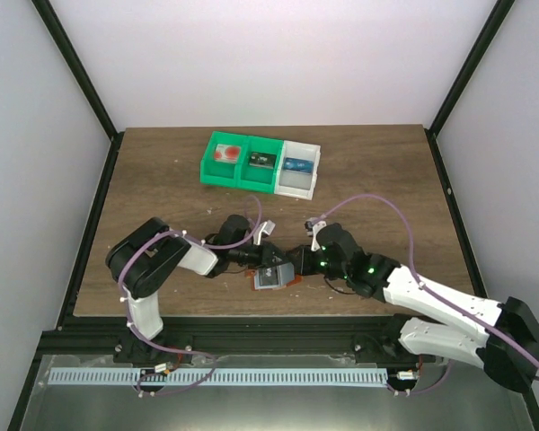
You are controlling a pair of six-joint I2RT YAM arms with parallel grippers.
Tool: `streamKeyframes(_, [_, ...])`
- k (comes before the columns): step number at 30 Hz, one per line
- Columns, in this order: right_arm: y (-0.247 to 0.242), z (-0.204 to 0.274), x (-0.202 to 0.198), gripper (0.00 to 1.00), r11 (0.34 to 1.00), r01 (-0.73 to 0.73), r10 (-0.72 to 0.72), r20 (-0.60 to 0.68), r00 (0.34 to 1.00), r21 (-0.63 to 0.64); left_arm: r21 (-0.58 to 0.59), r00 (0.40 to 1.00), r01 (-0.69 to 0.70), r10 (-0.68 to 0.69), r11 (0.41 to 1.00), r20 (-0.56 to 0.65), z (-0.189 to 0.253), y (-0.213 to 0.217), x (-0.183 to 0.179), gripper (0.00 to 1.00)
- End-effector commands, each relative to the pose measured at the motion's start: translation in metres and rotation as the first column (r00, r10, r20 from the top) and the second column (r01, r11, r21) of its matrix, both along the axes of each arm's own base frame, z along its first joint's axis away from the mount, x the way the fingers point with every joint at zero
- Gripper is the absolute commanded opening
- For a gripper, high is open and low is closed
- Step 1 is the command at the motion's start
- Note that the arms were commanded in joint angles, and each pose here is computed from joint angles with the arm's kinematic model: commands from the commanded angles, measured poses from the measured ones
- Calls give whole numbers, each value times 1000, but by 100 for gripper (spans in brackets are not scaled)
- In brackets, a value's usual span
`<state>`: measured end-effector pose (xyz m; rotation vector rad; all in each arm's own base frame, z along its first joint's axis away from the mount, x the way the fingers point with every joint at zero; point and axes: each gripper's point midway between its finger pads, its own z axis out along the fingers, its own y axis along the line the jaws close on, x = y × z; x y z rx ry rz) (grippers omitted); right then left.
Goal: Take the credit cards out of the card holder
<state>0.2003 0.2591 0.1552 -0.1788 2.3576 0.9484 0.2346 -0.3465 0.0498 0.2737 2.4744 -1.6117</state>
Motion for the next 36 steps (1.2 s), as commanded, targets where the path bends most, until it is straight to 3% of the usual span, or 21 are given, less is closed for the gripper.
streamKeyframes(1, [18, -3, -3, 1, 997, -56, 58, -32, 998, 59, -20, 1000, 22, -22, 1000, 11, 2, -4, -2, 17])
streamKeyframes(9, [5, -62, 4, 0, 998, 18, -24, -92, 995, -68, 4, 1000, -18, 18, 1000, 4, 11, 10, -3, 20])
streamKeyframes(12, [-12, -89, 5, 0, 989, 82, -95, -104, 990, -125, 59, 998, -67, 67, 996, -8, 7, 27, 0, 19])
streamKeyframes(18, [-22, -118, -8, 1, 986, 82, -106, -161, 981, -148, 219, 994, -111, 105, 969, 39, -2, 57, -6, 19])
streamKeyframes(23, [-28, -129, -12, 1, 982, 93, -124, -183, 975, -165, 226, 992, -121, 110, 967, 60, 0, 69, -17, 20])
streamKeyframes(31, [-26, -131, -12, 0, 981, 83, -116, -189, 975, -178, 342, 987, -156, 128, 927, 101, -24, 87, -15, 18])
streamKeyframes(36, [-25, -135, -14, 1, 980, 71, -111, -210, 971, -187, 306, 989, -138, 115, 942, 92, -18, 82, -18, 18])
